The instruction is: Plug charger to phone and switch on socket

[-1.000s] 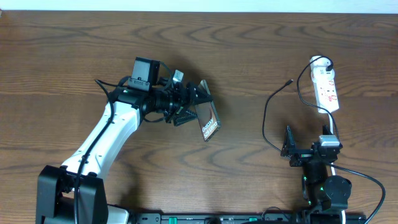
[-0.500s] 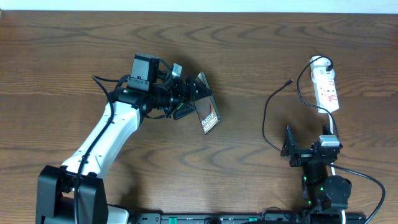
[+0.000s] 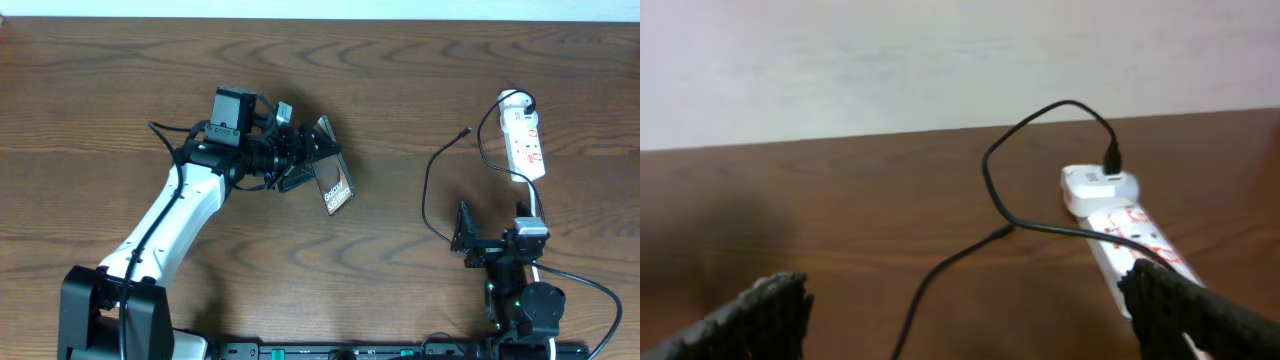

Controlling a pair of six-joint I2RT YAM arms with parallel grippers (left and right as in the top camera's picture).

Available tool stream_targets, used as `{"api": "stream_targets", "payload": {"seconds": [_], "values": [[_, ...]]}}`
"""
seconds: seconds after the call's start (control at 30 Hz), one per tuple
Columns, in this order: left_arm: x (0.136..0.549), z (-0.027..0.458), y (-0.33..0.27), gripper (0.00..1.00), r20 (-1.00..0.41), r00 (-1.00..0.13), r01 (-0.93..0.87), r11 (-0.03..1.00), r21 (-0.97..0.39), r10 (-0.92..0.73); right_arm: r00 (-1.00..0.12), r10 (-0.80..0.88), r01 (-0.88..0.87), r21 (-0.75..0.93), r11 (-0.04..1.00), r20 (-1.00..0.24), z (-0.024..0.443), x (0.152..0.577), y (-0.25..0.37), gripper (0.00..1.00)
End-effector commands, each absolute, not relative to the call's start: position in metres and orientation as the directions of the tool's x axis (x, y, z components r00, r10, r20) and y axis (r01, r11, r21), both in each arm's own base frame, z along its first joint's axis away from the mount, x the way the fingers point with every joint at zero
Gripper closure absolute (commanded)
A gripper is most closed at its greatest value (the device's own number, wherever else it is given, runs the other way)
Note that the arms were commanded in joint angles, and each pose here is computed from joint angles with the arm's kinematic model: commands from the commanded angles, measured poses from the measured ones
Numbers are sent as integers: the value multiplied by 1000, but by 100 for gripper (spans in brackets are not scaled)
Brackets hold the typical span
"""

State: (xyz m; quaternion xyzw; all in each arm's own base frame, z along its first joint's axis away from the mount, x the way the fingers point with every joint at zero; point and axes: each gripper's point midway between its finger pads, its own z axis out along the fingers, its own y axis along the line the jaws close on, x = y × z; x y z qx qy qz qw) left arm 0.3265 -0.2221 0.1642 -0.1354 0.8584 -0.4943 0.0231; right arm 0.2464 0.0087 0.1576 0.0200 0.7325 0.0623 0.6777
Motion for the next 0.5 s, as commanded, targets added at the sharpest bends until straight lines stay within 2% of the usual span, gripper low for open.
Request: {"api": "stream_targets", "payload": {"seconds": [0.0,0.1,0.2,0.47], "values": [[326,180,-222,40,49,-969,-159,458,-874,-243,-109,422,-73,430,900,-900,158,245,18,1],[326,180,-222,40,49,-969,-159,458,-874,-243,-162,636,-92,653,752,-755,159,244,28,1],[326,180,-222,41,49,-969,-159,458,-874,-243,-242,713,-146,751,644,-659,162,240,46,1],[326,180,-222,40,50,-969,-160,458,-874,-243,-274,703,-194,754,628,-656,166,237,56,1]]}}
